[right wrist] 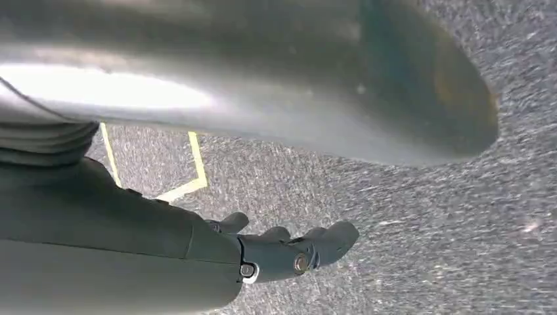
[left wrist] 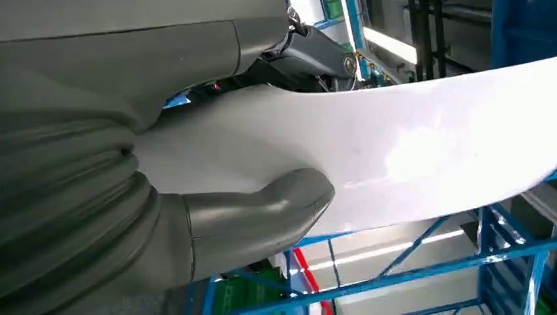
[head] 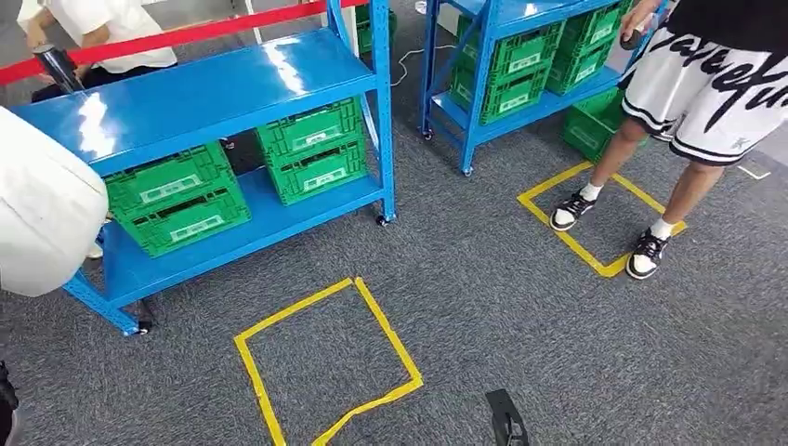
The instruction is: Take the parts from the cabinet and place them on the table.
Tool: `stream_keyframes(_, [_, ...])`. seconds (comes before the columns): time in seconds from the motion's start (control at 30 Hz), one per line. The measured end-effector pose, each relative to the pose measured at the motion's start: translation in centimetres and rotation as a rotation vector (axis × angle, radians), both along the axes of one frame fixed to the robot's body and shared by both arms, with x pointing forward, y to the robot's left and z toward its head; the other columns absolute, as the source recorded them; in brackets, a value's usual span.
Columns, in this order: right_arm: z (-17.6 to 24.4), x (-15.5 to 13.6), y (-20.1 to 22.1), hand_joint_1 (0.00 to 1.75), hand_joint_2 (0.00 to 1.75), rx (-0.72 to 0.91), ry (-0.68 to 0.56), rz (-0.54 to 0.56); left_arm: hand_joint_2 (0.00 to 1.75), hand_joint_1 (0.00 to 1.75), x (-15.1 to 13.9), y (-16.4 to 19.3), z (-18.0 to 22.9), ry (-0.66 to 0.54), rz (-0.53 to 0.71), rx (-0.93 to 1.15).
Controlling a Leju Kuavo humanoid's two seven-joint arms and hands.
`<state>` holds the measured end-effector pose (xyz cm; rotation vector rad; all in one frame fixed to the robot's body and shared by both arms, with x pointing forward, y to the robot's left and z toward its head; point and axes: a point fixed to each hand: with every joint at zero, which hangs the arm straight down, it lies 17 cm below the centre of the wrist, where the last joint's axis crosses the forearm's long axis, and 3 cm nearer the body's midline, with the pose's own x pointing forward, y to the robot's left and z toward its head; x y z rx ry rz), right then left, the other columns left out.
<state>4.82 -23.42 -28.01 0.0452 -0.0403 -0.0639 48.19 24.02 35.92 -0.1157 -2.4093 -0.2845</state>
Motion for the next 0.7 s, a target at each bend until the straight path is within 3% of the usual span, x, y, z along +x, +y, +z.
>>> stream_keyframes(0.7, [0.09, 0.23, 0.44, 0.0, 0.0, 0.02, -0.018, -0.011, 1.75, 1.75, 0.61, 0.79, 0.43, 0.004, 0.012, -0.007])
